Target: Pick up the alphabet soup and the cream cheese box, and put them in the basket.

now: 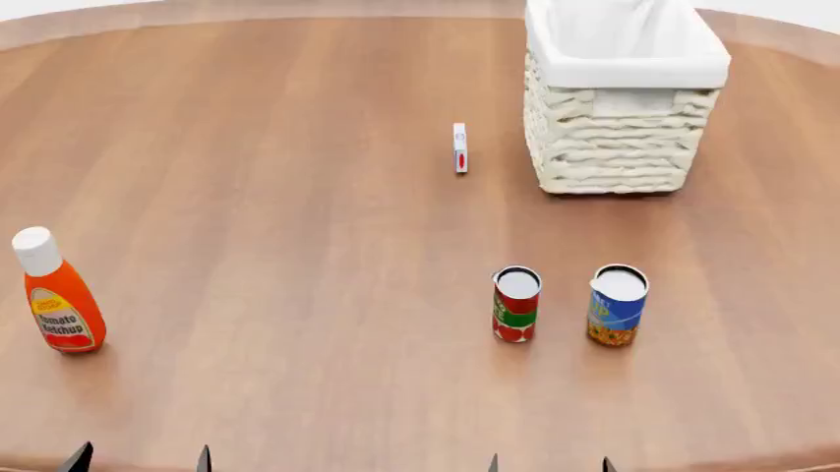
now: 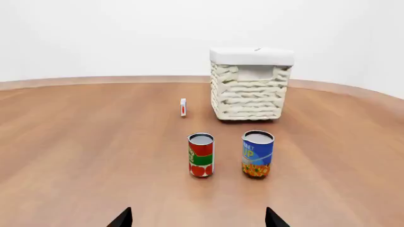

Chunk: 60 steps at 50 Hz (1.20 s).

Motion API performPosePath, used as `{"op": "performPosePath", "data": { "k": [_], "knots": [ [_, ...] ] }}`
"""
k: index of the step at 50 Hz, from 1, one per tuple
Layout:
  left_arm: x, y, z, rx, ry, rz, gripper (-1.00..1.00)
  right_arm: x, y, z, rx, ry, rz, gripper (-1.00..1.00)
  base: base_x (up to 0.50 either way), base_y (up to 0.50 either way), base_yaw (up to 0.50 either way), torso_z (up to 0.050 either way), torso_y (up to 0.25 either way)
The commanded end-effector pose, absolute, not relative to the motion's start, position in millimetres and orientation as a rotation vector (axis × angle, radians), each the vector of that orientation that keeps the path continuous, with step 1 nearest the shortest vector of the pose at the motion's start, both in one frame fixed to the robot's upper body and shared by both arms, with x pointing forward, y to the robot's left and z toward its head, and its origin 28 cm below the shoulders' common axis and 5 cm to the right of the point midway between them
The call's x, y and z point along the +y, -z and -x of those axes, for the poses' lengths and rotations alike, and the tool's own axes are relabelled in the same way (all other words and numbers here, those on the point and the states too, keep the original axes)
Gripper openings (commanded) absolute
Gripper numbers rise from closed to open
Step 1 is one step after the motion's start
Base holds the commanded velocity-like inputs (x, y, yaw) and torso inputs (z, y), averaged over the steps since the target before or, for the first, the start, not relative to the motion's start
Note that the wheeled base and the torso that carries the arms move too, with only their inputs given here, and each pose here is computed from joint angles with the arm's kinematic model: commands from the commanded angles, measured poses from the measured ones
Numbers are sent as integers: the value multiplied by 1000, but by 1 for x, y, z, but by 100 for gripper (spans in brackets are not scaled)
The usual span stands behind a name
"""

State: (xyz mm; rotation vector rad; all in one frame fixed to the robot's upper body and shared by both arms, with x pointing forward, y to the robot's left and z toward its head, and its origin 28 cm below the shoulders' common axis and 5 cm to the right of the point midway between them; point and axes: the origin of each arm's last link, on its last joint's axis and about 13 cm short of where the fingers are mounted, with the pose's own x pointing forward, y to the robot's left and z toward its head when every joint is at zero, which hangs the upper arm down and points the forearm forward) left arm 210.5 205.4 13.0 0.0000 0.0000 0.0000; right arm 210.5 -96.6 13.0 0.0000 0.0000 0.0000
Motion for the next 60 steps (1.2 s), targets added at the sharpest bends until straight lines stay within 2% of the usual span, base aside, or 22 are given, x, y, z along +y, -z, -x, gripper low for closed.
{"op": "performPosePath", "data": {
  "k": [1, 13, 19, 24, 33, 38, 44, 49, 60],
  "knots": [
    [206, -12, -211, 0, 3, 0, 100, -96, -13, -210, 0, 0, 0, 100, 0, 0, 0, 0, 0],
    [204, -21, -209, -26, 2, -12, 100, -98, -20, -209, -21, -2, 8, 100, 0, 0, 0, 0, 0],
    [207, -43, -203, -110, -17, -22, 100, -97, -41, -207, -80, -1, 9, 100, 0, 0, 0, 0, 0],
    [210, -73, -193, -243, -21, -14, 100, -95, -70, -197, -179, -10, 64, 100, 0, 0, 0, 0, 0],
    [212, -106, -180, -356, -37, -39, 100, -93, -108, -183, -303, -10, 122, 100, 0, 0, 0, 0, 0],
    [213, -129, -168, -463, -42, -71, 100, -92, -134, -170, -437, 13, 154, 100, 0, 0, 0, 0, 0],
    [214, -151, -153, -579, -38, -9, 100, -91, -159, -156, -559, 11, 178, 100, 0, 0, 0, 0, 0],
    [215, -162, -144, -662, -38, 4, 100, -88, -161, -150, -614, 0, 166, 100, 0, 0, 0, 0, 0],
    [215, -163, -142, -671, -48, -5, 100, -88, -163, -148, -630, -3, 164, 100, 0, 0, 0, 0, 0]
  ]
}}
